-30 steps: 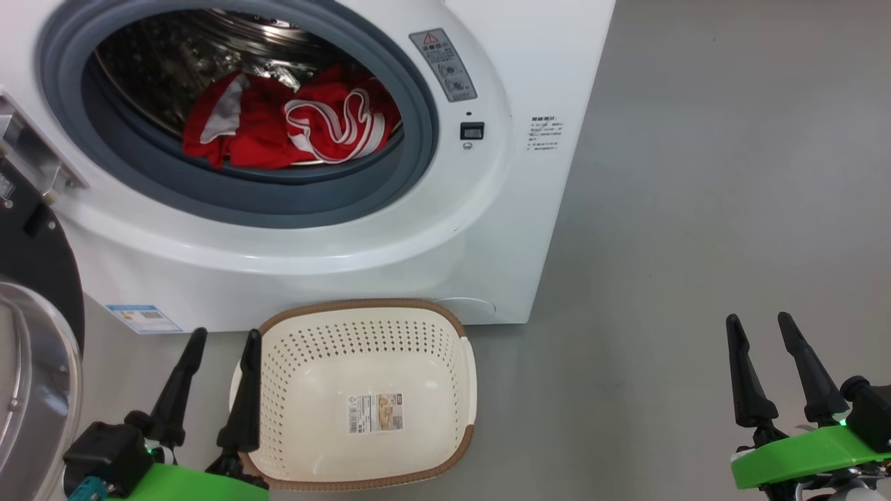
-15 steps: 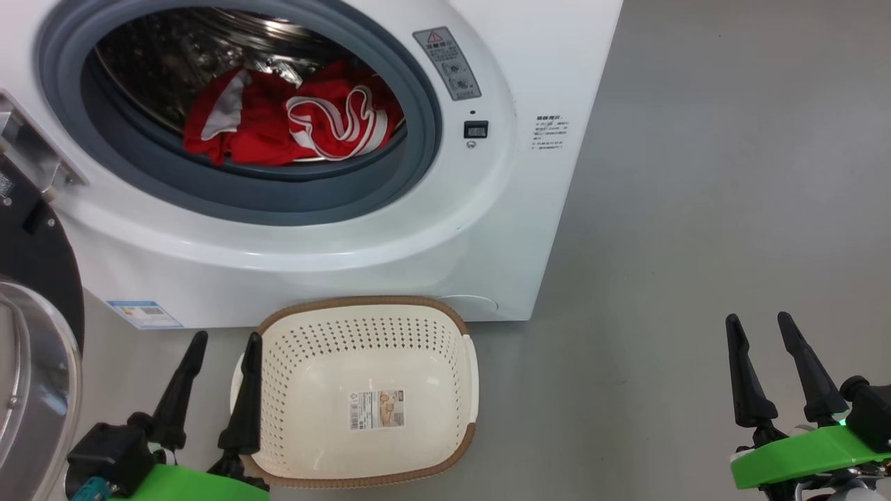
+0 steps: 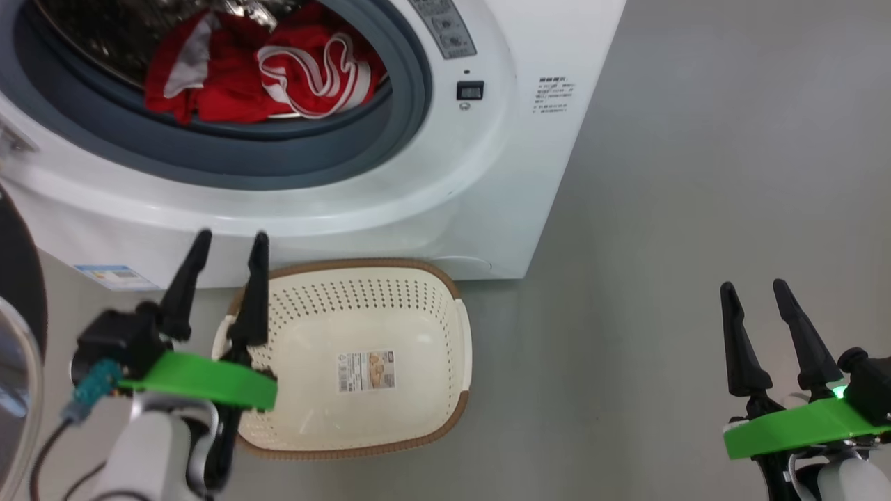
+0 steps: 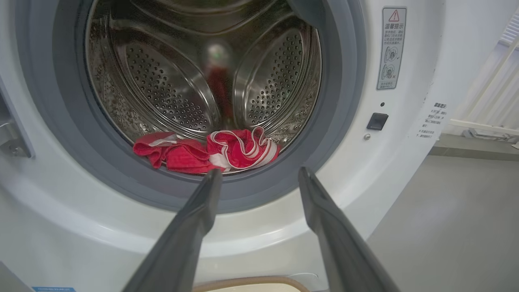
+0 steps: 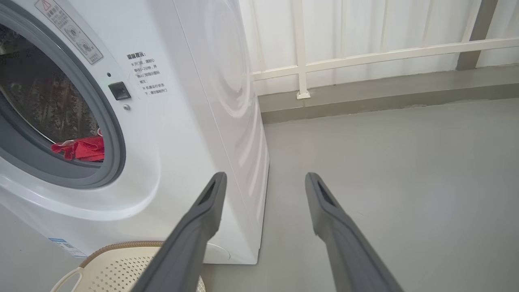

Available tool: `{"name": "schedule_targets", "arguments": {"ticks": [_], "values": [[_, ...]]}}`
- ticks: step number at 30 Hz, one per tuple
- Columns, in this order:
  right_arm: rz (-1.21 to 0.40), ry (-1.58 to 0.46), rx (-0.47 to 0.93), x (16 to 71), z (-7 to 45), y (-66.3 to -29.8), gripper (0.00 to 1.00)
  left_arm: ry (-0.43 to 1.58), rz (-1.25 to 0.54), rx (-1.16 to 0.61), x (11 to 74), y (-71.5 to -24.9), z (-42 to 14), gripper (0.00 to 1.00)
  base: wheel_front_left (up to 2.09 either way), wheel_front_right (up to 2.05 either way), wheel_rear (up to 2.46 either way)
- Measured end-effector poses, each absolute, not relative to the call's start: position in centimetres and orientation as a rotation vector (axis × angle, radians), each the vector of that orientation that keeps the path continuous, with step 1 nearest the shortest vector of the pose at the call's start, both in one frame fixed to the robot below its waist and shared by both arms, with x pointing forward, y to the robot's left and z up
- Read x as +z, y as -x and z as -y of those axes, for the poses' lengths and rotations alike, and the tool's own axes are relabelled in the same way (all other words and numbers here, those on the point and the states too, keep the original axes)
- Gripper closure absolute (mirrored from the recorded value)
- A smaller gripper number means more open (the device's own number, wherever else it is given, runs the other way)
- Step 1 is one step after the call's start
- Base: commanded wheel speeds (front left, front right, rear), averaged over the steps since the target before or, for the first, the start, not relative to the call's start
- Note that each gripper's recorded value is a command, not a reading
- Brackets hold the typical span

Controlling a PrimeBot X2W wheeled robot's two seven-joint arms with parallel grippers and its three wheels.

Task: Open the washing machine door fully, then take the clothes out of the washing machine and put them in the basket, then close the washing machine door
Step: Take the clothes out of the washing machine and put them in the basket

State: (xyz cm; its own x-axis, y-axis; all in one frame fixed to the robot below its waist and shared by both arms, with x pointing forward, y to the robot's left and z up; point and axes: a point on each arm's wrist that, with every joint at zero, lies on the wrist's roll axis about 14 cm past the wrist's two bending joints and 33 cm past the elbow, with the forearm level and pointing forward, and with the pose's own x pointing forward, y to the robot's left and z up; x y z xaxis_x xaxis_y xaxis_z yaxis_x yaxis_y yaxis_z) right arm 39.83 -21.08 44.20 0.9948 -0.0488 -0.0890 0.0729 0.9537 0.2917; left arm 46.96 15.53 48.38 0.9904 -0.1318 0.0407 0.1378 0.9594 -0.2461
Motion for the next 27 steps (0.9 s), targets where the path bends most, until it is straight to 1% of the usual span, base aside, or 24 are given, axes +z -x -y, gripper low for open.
{"name": "schedule_targets", "arguments": {"ticks": [12,21,27], "values": [[-0.115,-0.316,-0.092,41.7,21.3,-42.8,0.0,0.237,0.028,-0.184,48.1,-56.7,-13.6,0.0,0.0,0.0,0.0],[-0.164,-0.308,-0.13,39.0,22.3,-43.9,0.0,0.206,-0.095,-0.215,44.1,-62.6,-11.9,0.0,0.0,0.0,0.0],[-0.18,-0.295,-0.154,38.0,23.1,-44.3,0.0,0.195,-0.163,-0.238,41.8,-65.3,-10.7,0.0,0.0,0.0,0.0]]}}
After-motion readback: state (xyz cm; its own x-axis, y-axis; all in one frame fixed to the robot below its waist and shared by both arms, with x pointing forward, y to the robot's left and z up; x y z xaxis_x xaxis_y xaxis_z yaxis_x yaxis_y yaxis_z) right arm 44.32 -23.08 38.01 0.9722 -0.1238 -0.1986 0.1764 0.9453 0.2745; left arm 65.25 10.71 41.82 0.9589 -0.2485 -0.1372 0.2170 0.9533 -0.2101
